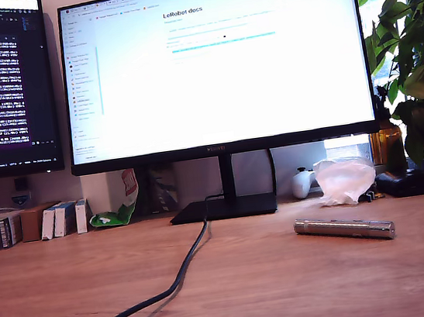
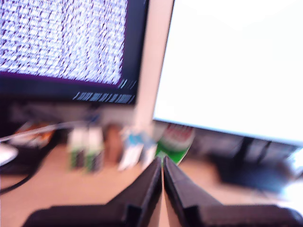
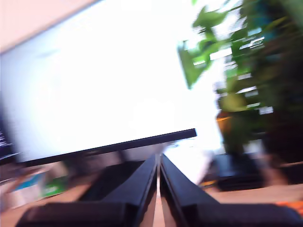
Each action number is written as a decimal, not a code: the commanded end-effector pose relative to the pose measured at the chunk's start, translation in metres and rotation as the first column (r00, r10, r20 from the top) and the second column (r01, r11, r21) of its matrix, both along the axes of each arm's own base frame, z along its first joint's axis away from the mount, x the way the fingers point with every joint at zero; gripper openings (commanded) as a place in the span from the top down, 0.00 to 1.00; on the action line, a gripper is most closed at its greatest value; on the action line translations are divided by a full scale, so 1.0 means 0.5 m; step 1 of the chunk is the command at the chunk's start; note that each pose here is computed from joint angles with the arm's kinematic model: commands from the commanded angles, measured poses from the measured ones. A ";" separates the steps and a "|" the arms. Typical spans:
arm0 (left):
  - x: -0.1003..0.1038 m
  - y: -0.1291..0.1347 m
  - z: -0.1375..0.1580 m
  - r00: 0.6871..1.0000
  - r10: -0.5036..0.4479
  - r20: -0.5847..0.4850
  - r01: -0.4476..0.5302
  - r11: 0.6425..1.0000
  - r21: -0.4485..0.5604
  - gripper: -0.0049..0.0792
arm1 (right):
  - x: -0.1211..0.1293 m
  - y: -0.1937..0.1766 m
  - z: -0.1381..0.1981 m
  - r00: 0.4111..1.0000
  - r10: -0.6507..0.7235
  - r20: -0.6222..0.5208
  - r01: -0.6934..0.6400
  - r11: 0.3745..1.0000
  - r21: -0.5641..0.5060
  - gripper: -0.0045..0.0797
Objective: Pick the metallic laser pointer with your right arm, pass it to your left arm, then place it down to the left side of the table
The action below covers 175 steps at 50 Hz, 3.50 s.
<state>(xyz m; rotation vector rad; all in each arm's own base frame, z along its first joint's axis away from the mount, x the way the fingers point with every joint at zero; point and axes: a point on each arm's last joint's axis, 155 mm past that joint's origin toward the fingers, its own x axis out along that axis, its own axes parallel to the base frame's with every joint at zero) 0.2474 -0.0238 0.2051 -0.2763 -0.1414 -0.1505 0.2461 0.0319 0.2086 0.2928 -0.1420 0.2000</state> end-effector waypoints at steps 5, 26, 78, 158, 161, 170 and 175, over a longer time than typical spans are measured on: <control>-0.013 -0.021 0.038 0.997 -0.060 0.040 0.060 0.998 0.003 0.96 | -0.019 0.014 0.059 0.998 0.036 0.042 -0.037 0.999 0.002 0.95; -0.016 -0.048 0.100 0.988 -0.135 -0.079 0.136 0.991 0.003 0.96 | -0.029 0.014 0.116 0.992 0.037 -0.124 -0.037 0.999 0.007 0.95; 0.075 -0.127 -0.092 0.743 -0.313 -0.591 0.344 0.937 -0.064 0.96 | 0.124 0.168 -0.105 0.535 0.283 -0.796 -0.378 0.923 0.074 0.95; 0.094 -0.185 -0.154 0.604 -0.356 -0.713 0.464 0.885 -0.048 0.96 | 0.158 0.237 -0.353 0.313 -0.023 -0.949 -0.761 0.592 -0.266 0.52; 0.095 -0.185 -0.154 0.605 -0.355 -0.713 0.465 0.884 -0.046 0.96 | 0.161 0.236 -0.360 0.314 -0.028 -0.949 -0.764 0.586 -0.270 0.52; 0.094 -0.185 -0.154 0.605 -0.355 -0.713 0.465 0.884 -0.046 0.96 | 0.167 0.233 -0.375 0.311 -0.042 -0.949 -0.765 0.582 -0.276 0.53; 0.095 -0.185 -0.153 0.605 -0.355 -0.712 0.465 0.884 -0.045 0.96 | 0.177 0.232 -0.376 0.326 -0.043 -0.944 -0.760 0.582 -0.289 0.53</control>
